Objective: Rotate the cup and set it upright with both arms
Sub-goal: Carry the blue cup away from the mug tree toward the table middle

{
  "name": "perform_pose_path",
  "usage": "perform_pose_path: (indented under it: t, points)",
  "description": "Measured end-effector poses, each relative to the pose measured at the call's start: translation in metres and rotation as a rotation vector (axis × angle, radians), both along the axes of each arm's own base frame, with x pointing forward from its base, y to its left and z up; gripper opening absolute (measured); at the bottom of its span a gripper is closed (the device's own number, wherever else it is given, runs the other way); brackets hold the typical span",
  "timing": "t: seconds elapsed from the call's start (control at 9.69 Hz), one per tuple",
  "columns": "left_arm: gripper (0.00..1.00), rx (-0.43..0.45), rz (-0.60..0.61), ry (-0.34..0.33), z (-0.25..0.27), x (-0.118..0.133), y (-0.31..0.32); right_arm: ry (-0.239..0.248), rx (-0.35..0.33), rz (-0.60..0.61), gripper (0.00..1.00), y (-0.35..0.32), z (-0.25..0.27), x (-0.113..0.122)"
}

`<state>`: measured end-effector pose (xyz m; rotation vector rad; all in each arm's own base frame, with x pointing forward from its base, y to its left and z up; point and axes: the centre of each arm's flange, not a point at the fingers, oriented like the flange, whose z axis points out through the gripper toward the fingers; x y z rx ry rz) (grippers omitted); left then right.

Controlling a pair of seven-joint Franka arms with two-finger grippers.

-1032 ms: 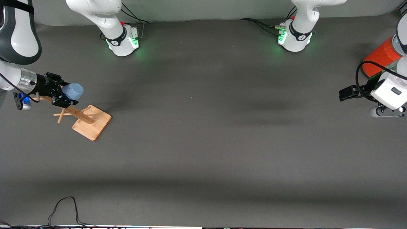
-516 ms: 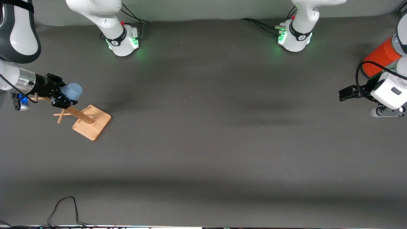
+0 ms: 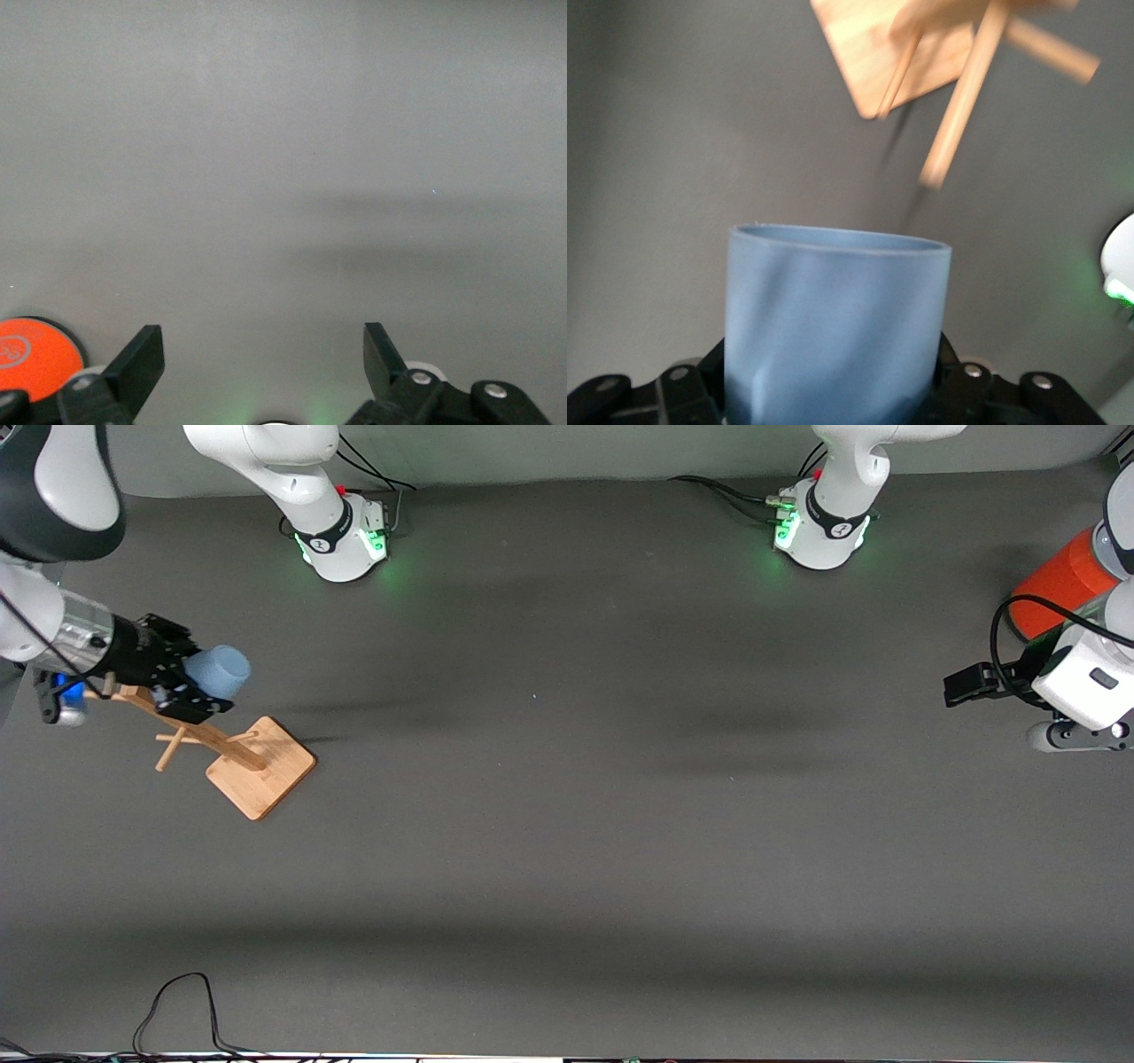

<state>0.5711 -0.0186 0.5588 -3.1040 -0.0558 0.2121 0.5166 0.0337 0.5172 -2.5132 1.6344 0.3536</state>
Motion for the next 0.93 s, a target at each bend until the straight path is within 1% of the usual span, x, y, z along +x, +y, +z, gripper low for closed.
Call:
perform_pose_path:
  t: [0.21,0.41,0.72,0.83,0.93]
  points:
    - [1.0,-0.001,0.0,0.0,0.0,0.0,0.0,-0.021,-0.014,-0.007,0.8,0.08,0.014,-0.001]
    - [1.0,-0.005,0.0,0.0,0.0,0.0,-0.001,-0.055,-0.009,-0.049,0.8,0.155,0.011,0.0]
    - [1.0,-0.007,0.001,0.0,0.0,0.0,-0.001,-0.081,0.044,-0.113,0.8,0.261,-0.025,-0.006]
    - [1.0,-0.008,0.001,0.0,0.0,0.0,-0.001,-0.096,0.034,-0.124,0.8,0.288,-0.04,-0.01]
    - [1.0,-0.008,0.001,0.001,0.0,0.0,-0.001,-0.112,0.011,-0.137,0.8,0.314,-0.06,-0.014]
